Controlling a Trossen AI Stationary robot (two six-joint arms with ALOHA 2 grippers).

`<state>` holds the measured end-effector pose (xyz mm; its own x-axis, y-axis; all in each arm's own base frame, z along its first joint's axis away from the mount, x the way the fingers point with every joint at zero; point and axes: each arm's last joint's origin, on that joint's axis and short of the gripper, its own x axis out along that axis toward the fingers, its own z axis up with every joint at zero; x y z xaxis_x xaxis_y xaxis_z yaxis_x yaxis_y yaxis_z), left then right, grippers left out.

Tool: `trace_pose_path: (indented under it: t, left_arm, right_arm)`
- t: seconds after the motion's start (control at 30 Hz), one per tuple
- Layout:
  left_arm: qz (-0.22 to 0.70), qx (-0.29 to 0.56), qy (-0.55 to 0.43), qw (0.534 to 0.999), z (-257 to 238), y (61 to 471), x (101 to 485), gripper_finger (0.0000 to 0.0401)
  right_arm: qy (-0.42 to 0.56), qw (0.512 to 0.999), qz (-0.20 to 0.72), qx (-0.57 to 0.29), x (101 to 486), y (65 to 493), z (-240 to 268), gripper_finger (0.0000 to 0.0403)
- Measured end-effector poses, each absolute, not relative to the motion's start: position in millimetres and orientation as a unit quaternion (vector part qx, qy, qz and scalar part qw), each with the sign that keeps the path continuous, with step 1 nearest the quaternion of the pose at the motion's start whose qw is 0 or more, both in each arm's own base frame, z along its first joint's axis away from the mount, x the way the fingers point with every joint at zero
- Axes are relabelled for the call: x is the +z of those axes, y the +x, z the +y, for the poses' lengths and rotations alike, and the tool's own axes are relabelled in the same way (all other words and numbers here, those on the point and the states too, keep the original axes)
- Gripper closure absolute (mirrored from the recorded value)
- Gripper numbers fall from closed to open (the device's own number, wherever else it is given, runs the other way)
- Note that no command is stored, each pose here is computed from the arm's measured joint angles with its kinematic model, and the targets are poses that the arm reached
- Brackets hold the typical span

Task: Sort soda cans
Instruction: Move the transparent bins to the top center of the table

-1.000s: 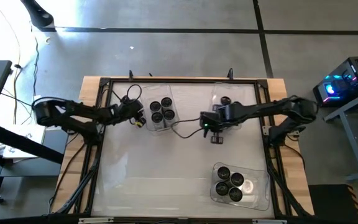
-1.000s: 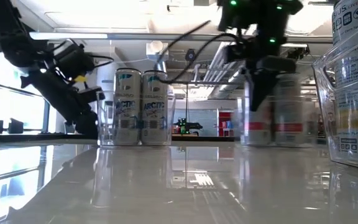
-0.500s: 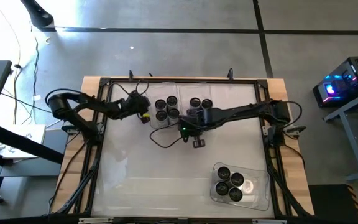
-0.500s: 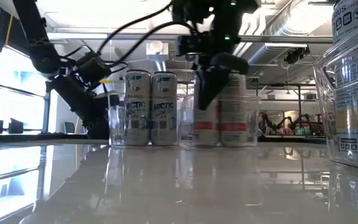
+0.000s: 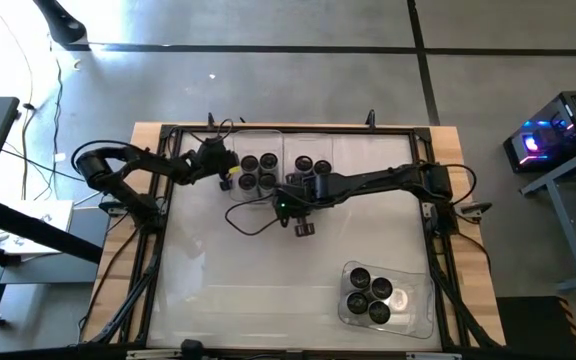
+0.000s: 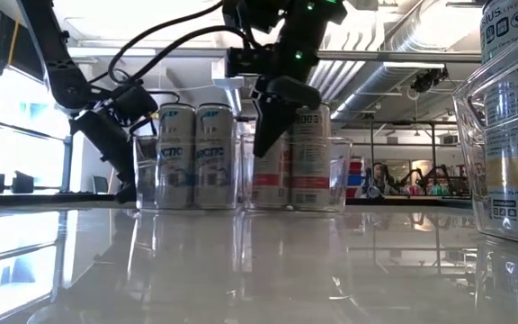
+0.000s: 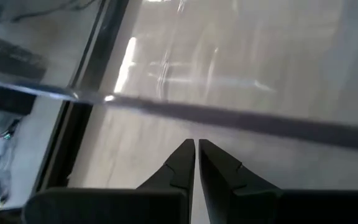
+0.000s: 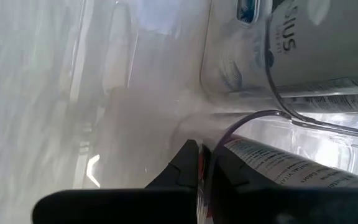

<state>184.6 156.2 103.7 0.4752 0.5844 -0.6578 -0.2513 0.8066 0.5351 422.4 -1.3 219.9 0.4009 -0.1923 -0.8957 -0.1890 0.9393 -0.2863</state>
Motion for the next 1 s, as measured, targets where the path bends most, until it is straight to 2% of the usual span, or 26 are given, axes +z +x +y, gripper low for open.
trace_pose_path:
  t: [0.33,0.9,1.0]
  left_arm:
    - [0.499,0.266,0.191,0.802,160.2,175.3,100.6,0.0387]
    - [0.481,0.261,0.155,0.822,165.5,169.7,99.0,0.0387]
    - [0.478,0.269,0.141,0.824,165.3,169.5,98.7,0.0387]
  right_arm:
    - [-0.166,0.808,0.565,-0.007,219.8,418.6,-6.4,0.0400]
    - [-0.179,0.818,0.546,0.013,221.2,422.2,-24.2,0.0400]
    - [-0.180,0.818,0.547,0.013,221.2,422.2,-24.1,0.0388]
